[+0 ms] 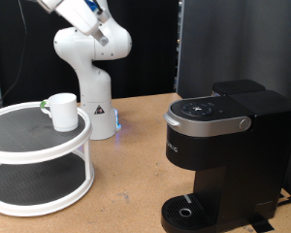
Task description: Make a cup of coffee with the keurig machine
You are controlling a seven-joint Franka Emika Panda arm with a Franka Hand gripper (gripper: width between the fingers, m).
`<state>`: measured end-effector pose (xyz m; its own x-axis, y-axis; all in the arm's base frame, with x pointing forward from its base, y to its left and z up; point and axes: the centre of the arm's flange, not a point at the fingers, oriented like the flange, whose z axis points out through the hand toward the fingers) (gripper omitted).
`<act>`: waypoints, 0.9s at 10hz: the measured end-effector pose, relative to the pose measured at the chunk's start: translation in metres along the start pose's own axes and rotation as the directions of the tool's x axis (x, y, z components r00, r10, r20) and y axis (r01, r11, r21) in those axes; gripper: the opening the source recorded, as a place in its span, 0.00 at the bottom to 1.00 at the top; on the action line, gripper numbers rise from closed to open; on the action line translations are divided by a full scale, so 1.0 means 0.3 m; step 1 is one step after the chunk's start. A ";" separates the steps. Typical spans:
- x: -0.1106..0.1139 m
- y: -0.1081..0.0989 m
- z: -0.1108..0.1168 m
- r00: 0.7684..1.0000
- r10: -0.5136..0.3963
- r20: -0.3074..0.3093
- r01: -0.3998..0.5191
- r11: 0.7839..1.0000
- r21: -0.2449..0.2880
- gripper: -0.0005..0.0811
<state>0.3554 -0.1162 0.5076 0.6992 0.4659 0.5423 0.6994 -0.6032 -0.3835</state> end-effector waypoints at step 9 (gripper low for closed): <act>-0.173 -0.011 -0.064 0.997 0.071 -0.040 -0.069 0.996 0.055 0.01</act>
<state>0.3140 -0.1507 0.4952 0.7404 0.3954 0.5436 0.6569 -0.5972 -0.4603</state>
